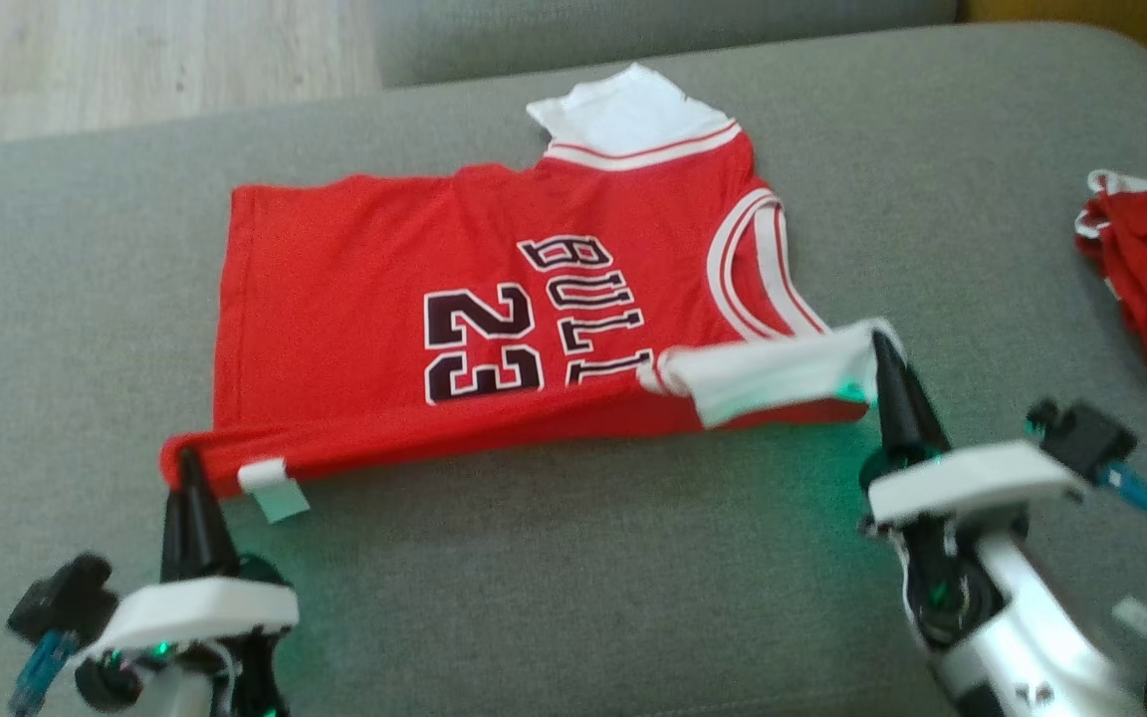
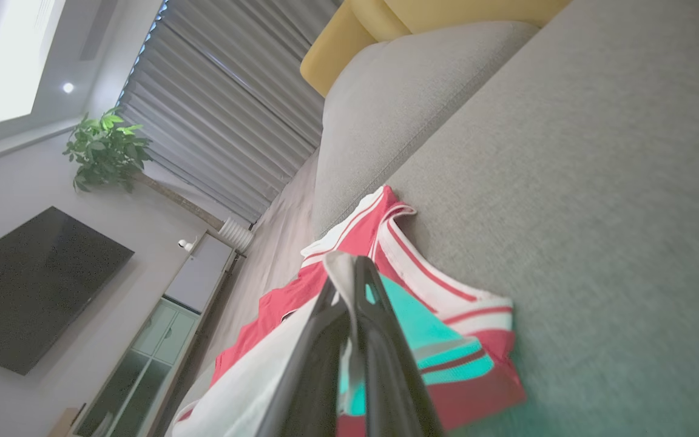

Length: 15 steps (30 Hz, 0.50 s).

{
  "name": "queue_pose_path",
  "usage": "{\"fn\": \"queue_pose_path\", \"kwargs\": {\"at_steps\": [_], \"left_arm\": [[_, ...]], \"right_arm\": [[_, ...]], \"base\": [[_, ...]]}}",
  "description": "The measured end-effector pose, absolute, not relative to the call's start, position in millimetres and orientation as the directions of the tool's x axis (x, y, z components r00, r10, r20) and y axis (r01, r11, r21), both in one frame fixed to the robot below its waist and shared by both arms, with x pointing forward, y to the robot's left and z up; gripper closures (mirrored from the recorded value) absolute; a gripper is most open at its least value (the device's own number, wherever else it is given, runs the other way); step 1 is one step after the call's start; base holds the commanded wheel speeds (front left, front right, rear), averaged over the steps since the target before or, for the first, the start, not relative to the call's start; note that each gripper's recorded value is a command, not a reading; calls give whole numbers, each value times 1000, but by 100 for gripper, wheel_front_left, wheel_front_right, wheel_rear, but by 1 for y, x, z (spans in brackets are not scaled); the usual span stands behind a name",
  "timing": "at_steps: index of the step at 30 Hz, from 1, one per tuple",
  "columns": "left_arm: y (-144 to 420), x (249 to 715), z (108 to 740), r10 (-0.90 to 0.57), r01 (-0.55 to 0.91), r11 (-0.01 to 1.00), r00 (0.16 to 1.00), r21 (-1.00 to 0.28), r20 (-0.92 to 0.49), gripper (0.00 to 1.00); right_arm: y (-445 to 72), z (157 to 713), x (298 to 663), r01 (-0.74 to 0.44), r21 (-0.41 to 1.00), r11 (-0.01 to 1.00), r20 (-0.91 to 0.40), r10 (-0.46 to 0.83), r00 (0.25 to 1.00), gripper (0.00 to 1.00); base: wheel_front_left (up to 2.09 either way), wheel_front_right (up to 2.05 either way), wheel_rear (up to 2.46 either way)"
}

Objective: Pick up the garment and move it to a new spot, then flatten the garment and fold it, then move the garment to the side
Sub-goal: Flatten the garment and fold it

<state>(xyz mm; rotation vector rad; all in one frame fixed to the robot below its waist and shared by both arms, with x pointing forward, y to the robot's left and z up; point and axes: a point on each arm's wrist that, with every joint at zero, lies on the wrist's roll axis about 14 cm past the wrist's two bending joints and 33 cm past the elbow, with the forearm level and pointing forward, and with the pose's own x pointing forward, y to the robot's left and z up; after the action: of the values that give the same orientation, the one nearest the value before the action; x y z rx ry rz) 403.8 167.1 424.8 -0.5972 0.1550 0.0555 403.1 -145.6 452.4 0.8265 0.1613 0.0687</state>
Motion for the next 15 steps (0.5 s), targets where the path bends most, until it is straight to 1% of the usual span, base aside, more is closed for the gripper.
{"fn": "queue_pose_path", "kwargs": {"at_steps": [3, 5, 10, 13, 14, 15], "left_arm": [[161, 412, 413, -12, -98, 837, 980, -538, -197, 100], [158, 418, 406, -19, -102, 838, 976, -536, -217, 100], [154, 443, 403, -30, -92, 847, 975, -523, -220, 100], [151, 455, 402, -38, -84, 852, 975, -517, -220, 97], [150, 458, 401, -41, -82, 853, 974, -516, -222, 91], [149, 460, 400, -46, -78, 854, 973, -515, -224, 73]], "right_arm": [[-148, 449, 423, 6, 703, 711, -131, 121, 984, 100], [-146, 445, 435, 17, 699, 715, -145, 120, 982, 100], [-139, 434, 463, 40, 684, 728, -186, 121, 975, 100], [-142, 428, 477, 55, 664, 746, -208, 113, 972, 100], [-143, 426, 481, 59, 659, 750, -214, 111, 971, 100], [-143, 424, 483, 66, 655, 753, -221, 108, 969, 100]], "base": [[0, 0, 0], [0, 0, 0], [0, 0, 0], [0, 0, 0], [0, 0, 0], [0, 0, 0]]}}
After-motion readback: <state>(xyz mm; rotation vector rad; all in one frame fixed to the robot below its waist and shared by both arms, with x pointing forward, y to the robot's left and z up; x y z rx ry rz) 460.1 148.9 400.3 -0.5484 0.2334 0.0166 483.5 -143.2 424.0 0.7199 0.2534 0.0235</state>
